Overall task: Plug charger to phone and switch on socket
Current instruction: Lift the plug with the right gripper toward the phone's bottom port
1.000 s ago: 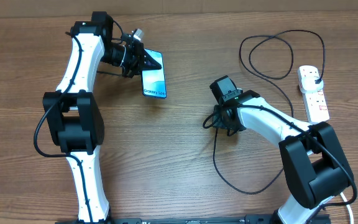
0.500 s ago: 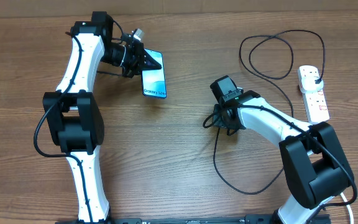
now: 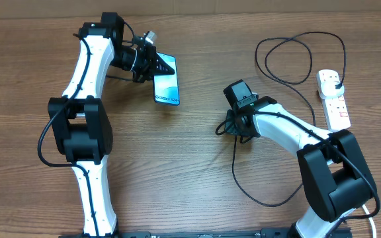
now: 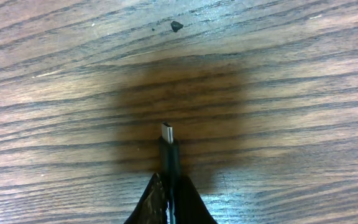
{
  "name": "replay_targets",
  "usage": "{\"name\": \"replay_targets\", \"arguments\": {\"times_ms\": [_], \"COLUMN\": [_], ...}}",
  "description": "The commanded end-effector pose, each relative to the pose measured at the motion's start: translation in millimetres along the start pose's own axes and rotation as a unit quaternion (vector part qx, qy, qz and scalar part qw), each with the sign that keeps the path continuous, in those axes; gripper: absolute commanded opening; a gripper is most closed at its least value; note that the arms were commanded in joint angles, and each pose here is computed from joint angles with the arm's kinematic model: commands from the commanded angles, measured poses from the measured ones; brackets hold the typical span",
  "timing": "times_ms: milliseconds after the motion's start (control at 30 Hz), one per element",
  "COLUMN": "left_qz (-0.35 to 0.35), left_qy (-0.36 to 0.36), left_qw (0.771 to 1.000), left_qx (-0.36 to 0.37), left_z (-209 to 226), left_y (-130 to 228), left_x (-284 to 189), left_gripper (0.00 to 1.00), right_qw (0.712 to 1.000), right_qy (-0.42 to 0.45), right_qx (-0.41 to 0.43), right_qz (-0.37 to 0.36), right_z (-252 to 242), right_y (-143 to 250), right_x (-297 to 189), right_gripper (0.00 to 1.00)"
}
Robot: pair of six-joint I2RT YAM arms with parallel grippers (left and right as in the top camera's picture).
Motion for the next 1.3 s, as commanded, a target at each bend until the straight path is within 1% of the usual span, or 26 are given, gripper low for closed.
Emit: {"name": "replay_targets", "arguments": {"times_ms": [0, 33, 67, 100, 133, 167, 200, 233, 267, 333, 400, 467, 500, 533, 567, 600, 667, 700, 833, 900, 967, 1033, 1167, 1233, 1267], "left_qz": [-0.006, -0.007, -0.022, -0.029, -0.043, -0.051, -0.057, -0.063, -0.063, -0.067, -0.076, -0.097, -0.101, -0.106, -0.107, -0.109, -0.109, -0.110, -0.112, -0.110, -0.108, -0.098, -0.078, -0.065, -0.052], "left_qy": [0.027, 0.030, 0.071, 0.100, 0.144, 0.165, 0.180, 0.196, 0.200, 0.211, 0.229, 0.255, 0.257, 0.255, 0.255, 0.254, 0.254, 0.254, 0.253, 0.254, 0.255, 0.259, 0.267, 0.272, 0.275], "left_qw": [0.999, 0.999, 0.995, 0.990, 0.980, 0.973, 0.968, 0.962, 0.961, 0.957, 0.949, 0.934, 0.931, 0.927, 0.926, 0.924, 0.921, 0.919, 0.915, 0.917, 0.919, 0.923, 0.930, 0.936, 0.941], "left_qx": [0.025, 0.029, 0.072, 0.097, 0.134, 0.150, 0.165, 0.178, 0.179, 0.186, 0.203, 0.229, 0.237, 0.254, 0.258, 0.266, 0.274, 0.282, 0.292, 0.286, 0.279, 0.266, 0.240, 0.215, 0.189], "left_z": [-15, -16, -22, -27, -35, -38, -41, -44, -46, -50, -58, -72, -77, -84, -87, -92, -99, -103, -104, -103, -103, -105, -110, -114, -116], "left_y": [-1, -2, -5, -6, -6, -7, -6, -5, -3, 1, 6, 13, 18, 24, 27, 29, 31, 32, 31, 29, 26, 24, 23, 24, 24], "left_x": [-4, -4, -6, -7, -10, -11, -12, -13, -14, -17, -22, -30, -32, -36, -37, -40, -42, -43, -43, -43, -42, -37, -28, -23, -19], "left_gripper": [0.04, 0.04, 0.04, 0.04, 0.04, 0.04, 0.04, 0.05, 0.04, 0.04, 0.04, 0.04, 0.04, 0.04, 0.04, 0.04, 0.04, 0.04, 0.04, 0.04, 0.04, 0.04, 0.04, 0.04, 0.04], "right_qw": [1.000, 1.000, 0.996, 0.995, 0.992, 0.988, 0.985, 0.974, 0.965, 0.950, 0.933, 0.906, 0.895, 0.871, 0.865, 0.834, 0.809, 0.789, 0.767, 0.761, 0.761, 0.752, 0.751, 0.748, 0.744], "right_qy": [0.019, 0.017, -0.027, -0.047, -0.078, -0.106, -0.130, -0.183, -0.218, -0.268, -0.311, -0.367, -0.387, -0.424, -0.434, -0.474, -0.505, -0.529, -0.555, -0.566, -0.570, -0.585, -0.587, -0.587, -0.587], "right_qx": [-0.004, -0.007, -0.065, -0.075, -0.081, -0.083, -0.087, -0.103, -0.112, -0.125, -0.147, -0.177, -0.187, -0.208, -0.214, -0.239, -0.252, -0.259, -0.270, -0.266, -0.252, -0.245, -0.239, -0.245, -0.251], "right_qz": [0.024, 0.025, 0.046, 0.054, 0.063, 0.070, 0.075, 0.088, 0.095, 0.102, 0.107, 0.114, 0.120, 0.133, 0.136, 0.150, 0.162, 0.172, 0.176, 0.175, 0.177, 0.181, 0.184, 0.192, 0.197], "right_z": [-8, -7, 2, 5, 8, 8, 9, 9, 9, 6, 2, -5, -6, -8, -9, -8, -7, -5, 1, 4, 7, 11, 13, 17, 20], "right_y": [8, 8, 7, 6, 4, 2, 0, -2, -2, -3, -2, 2, 4, 9, 10, 17, 21, 25, 28, 25, 22, 19, 18, 23, 28], "right_x": [12, 11, 1, -5, -15, -25, -33, -50, -64, -85, -103, -126, -133, -144, -146, -154, -159, -163, -168, -171, -173, -177, -178, -179, -179], "right_gripper": [0.04, 0.04, 0.04, 0.04, 0.04, 0.04, 0.04, 0.04, 0.04, 0.04, 0.04, 0.04, 0.04, 0.04, 0.04, 0.04, 0.04, 0.04, 0.04, 0.04, 0.04, 0.04, 0.04, 0.04, 0.04]}}
Point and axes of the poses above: each gripper's point midway between its finger pads, its own x axis out along the fingers, its own z axis along the line the jaws close on, y = z × x, the point moved 9 cm from there along -x, back along the fingers, and after that the axes turned 15 degrees about x, right-handed, at the moved point
